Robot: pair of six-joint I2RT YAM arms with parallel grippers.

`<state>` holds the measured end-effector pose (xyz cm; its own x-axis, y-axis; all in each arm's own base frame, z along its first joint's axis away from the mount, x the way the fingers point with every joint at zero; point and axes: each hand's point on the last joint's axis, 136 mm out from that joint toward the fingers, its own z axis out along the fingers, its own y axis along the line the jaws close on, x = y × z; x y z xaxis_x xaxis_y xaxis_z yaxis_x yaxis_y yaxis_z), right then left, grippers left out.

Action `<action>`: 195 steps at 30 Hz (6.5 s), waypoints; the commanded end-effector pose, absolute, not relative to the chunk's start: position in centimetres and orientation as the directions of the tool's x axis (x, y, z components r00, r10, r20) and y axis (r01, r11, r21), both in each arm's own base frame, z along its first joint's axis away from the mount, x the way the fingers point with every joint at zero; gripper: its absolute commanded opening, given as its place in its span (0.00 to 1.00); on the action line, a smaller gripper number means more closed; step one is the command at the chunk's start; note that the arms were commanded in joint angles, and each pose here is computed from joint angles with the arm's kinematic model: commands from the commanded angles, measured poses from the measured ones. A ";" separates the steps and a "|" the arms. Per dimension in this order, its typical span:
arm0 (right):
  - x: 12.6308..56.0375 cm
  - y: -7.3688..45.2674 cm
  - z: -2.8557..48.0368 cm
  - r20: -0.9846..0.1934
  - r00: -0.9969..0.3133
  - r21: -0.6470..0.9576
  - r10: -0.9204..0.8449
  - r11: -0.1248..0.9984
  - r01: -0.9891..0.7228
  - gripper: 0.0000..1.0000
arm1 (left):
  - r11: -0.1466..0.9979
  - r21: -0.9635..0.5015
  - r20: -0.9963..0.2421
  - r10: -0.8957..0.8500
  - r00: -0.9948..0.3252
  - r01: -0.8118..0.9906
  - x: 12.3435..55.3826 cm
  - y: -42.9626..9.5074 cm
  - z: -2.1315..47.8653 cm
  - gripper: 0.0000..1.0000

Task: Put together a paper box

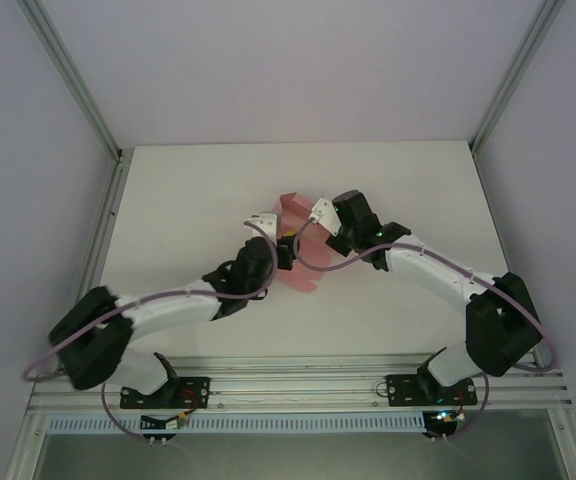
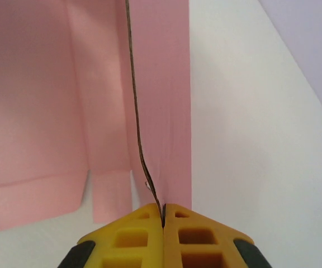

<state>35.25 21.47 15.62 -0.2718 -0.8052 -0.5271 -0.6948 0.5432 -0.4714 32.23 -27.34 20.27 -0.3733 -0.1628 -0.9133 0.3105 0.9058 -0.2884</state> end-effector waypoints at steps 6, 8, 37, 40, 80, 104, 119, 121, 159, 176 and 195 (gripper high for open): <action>32.0 21.3 12.8 -0.437 -0.352 -0.305 -0.828 0.505 -0.808 0.00 | 0.961 -0.241 -0.885 -0.160 -0.438 0.134 30.4 -18.0 22.9 0.94; 32.2 21.4 12.5 -0.431 -0.345 -0.310 -0.834 0.495 -0.811 0.00 | 0.961 -0.275 -0.860 -0.231 -0.455 0.032 31.4 -14.4 22.9 1.00; 44.3 19.1 12.0 -0.309 -0.165 -0.372 -0.937 0.279 -0.885 0.00 | 0.864 -0.486 -0.534 -0.175 -0.827 0.131 47.2 -16.9 9.8 0.98; 45.5 19.1 11.1 -0.276 -0.088 -0.462 -0.957 0.212 -0.861 0.00 | 0.842 -0.512 -0.529 -0.152 -0.835 0.171 46.7 -17.8 9.1 0.97; 40.1 25.8 14.1 -0.094 0.240 -0.954 -0.966 0.019 -0.300 0.00 | 0.666 -0.505 -0.723 0.021 -0.691 0.549 37.5 -23.8 9.5 0.64; 39.6 25.5 14.7 -0.064 0.280 -0.949 -0.958 -0.029 -0.315 0.00 | 0.836 -0.315 -0.811 0.008 -0.585 0.448 35.1 -20.2 12.3 0.99; 37.7 25.0 9.7 -0.076 0.242 -0.946 -0.967 -0.006 -0.324 0.00 | 0.848 -0.398 -0.796 -0.130 -0.592 0.349 37.0 -17.0 11.8 0.81; 37.7 25.0 9.9 -0.086 0.242 -0.946 -0.966 0.003 -0.325 0.00 | 0.815 -0.395 -0.806 -0.086 -0.586 0.423 37.3 -18.3 11.4 0.74; 36.1 25.7 8.1 -0.175 0.237 -0.862 -0.956 0.033 -0.506 0.00 | 0.951 -0.094 -0.904 0.043 -0.426 0.295 43.6 -26.7 9.1 0.07; 35.8 24.3 7.7 -0.225 0.138 -0.820 -0.965 0.111 -0.562 0.00 | 0.954 0.207 -0.928 0.121 -0.352 -0.217 41.9 -22.1 10.0 0.00; 37.1 22.4 26.8 -0.723 0.012 -0.640 -0.691 0.663 -0.389 1.00 | 0.996 -0.041 -0.923 -0.005 -0.385 0.085 39.8 -25.8 13.1 0.00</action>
<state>36.79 24.18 15.15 0.0430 -0.9173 -0.3959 -0.5309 0.3148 -0.7868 41.42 -25.91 13.79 -0.3433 0.0294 -0.9388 0.0427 0.9990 0.0157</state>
